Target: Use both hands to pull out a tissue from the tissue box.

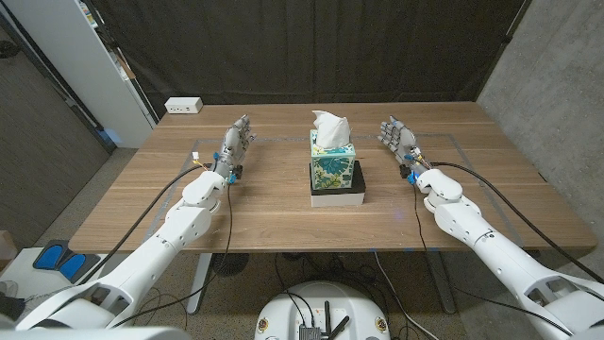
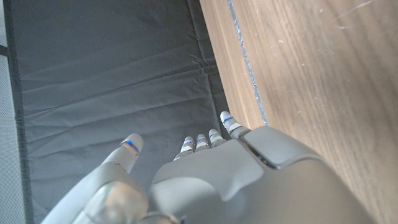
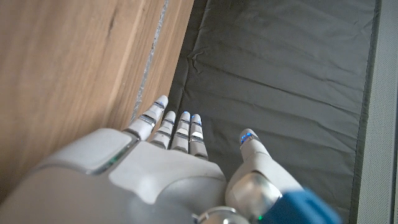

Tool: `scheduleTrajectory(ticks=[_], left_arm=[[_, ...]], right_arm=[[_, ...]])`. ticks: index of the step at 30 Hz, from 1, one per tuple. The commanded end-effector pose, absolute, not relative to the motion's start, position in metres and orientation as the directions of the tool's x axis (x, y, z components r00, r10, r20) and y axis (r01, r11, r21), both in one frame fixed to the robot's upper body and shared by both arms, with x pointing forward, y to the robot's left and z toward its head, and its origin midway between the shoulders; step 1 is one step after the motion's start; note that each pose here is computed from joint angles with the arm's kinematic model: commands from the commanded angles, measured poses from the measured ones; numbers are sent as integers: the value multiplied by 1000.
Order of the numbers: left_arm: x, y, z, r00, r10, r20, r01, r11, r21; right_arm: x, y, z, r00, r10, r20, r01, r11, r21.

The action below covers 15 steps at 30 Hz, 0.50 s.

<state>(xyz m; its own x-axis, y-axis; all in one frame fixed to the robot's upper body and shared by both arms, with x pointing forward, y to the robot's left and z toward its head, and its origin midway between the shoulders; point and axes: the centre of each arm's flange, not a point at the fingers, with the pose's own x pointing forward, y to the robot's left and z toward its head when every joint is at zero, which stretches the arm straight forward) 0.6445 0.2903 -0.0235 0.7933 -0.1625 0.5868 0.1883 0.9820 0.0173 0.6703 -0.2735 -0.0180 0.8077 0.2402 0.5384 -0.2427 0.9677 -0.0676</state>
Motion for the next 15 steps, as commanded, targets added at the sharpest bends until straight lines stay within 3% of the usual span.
scheduleTrajectory(ticks=[1,15], left_arm=[[634,292,-20,771,-122,625,163,987,-9],[641,294,-17,768,-123,628,157,988,2]], right_arm=[[707,-291,-6,835,219,504,-200,975,-94],[704,-298,2,818,193,542,-169,981,-94]])
